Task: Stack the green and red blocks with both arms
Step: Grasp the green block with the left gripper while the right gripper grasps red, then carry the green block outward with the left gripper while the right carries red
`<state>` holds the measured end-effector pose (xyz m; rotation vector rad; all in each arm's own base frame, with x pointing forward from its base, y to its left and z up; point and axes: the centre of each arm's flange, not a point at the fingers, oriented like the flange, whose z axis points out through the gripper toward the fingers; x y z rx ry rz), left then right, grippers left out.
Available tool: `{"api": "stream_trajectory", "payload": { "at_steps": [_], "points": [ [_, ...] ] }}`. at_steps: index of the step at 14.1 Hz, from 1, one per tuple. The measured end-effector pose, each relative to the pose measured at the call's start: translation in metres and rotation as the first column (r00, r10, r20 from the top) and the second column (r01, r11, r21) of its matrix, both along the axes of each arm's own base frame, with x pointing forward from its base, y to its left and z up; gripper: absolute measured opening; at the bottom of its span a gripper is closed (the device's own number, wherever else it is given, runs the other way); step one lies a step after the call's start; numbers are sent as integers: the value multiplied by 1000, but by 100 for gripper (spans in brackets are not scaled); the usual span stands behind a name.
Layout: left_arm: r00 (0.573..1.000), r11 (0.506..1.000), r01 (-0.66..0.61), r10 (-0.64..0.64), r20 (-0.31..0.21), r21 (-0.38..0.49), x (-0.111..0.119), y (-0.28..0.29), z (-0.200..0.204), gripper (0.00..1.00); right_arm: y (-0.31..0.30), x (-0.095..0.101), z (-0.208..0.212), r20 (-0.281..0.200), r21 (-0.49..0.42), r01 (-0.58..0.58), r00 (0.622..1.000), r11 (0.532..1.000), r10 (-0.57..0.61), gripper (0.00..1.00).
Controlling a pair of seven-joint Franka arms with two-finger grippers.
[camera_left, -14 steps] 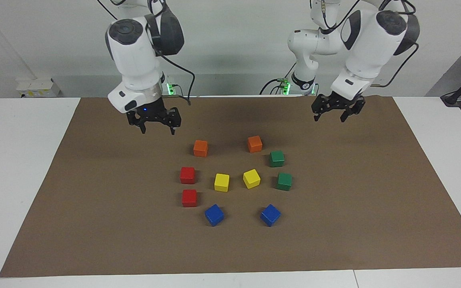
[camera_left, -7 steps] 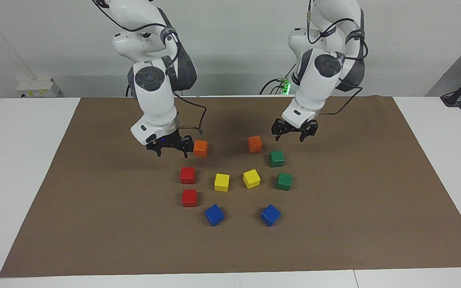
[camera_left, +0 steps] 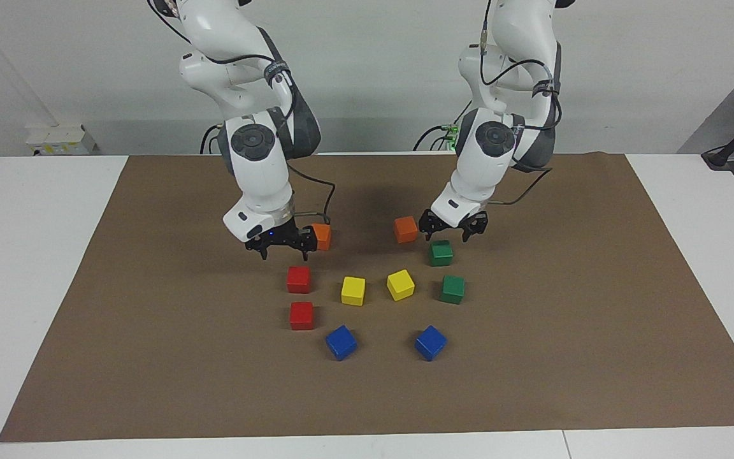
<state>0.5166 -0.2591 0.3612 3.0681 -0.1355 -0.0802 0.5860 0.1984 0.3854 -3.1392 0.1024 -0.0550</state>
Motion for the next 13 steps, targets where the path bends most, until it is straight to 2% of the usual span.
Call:
{"api": "stream_trajectory", "payload": {
  "at_steps": [8, 13],
  "points": [
    [999, 999, -44, 45, -16, 13, 3, -9, -38, 100, 5, 5, -38, -39, 13, 12, 999, 1000, -11, 100],
    [998, 998, -63, 64, -13, 15, -3, -11, -55, 99, 20, 10, -55, -14, 31, -1, 1000, 1000, 1, 100]
  ]
}}
